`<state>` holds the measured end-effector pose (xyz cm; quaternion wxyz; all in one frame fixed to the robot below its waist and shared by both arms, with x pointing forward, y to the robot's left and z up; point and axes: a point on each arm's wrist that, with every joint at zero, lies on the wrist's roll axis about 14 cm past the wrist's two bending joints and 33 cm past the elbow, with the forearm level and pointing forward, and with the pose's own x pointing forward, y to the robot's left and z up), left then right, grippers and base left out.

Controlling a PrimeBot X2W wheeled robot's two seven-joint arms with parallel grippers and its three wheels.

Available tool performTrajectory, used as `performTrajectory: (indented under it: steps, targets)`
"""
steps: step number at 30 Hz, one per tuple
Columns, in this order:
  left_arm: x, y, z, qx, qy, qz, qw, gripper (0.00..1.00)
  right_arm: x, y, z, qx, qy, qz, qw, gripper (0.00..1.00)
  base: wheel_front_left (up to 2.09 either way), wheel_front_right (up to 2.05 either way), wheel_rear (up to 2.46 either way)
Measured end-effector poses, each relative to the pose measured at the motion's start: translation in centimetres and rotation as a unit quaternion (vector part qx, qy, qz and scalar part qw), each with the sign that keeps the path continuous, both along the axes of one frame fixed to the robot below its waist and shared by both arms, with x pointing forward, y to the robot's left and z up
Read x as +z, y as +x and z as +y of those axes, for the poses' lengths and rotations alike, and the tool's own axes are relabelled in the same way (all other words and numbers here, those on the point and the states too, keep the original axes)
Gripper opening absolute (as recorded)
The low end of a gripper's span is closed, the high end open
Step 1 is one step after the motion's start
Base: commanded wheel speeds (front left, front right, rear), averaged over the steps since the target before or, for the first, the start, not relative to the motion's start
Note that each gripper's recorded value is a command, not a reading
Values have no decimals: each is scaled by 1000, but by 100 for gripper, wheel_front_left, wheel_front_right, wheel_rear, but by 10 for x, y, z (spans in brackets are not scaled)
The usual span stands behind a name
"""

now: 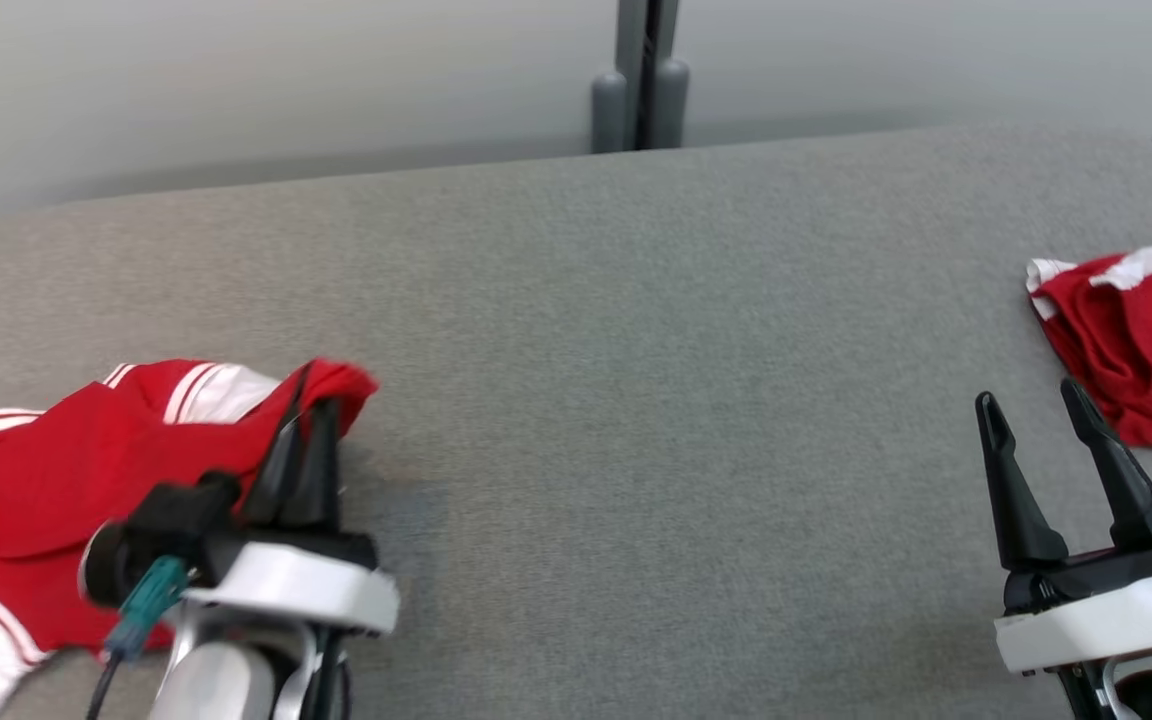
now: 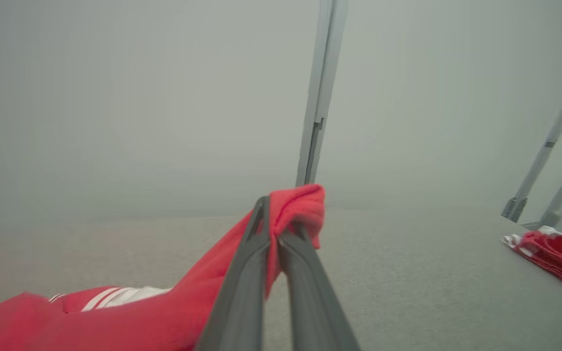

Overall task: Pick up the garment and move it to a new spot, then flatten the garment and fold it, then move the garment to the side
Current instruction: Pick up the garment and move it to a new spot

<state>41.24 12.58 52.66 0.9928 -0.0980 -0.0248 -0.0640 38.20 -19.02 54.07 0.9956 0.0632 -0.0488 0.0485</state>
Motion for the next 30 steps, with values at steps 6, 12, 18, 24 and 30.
performTrajectory:
  steps: [6,12,18,24,30]
  targets:
    - [18,34,-81,-125,-6,-36,992,0,-8,4,-17,-30,4,5,1000,100,0,0,0]
    - [30,49,-167,-247,-22,-63,967,0,-17,2,-38,-70,10,8,997,100,0,0,0]
    - [23,40,-240,-352,-39,-59,933,0,-36,-8,-64,-120,14,30,992,100,0,0,0]
    - [-33,32,-273,-403,-30,18,915,38,-57,-14,-78,-152,15,56,987,100,0,0,0]
    - [-66,29,-275,-409,-25,65,910,100,-65,-11,-80,-156,18,64,985,100,0,0,0]
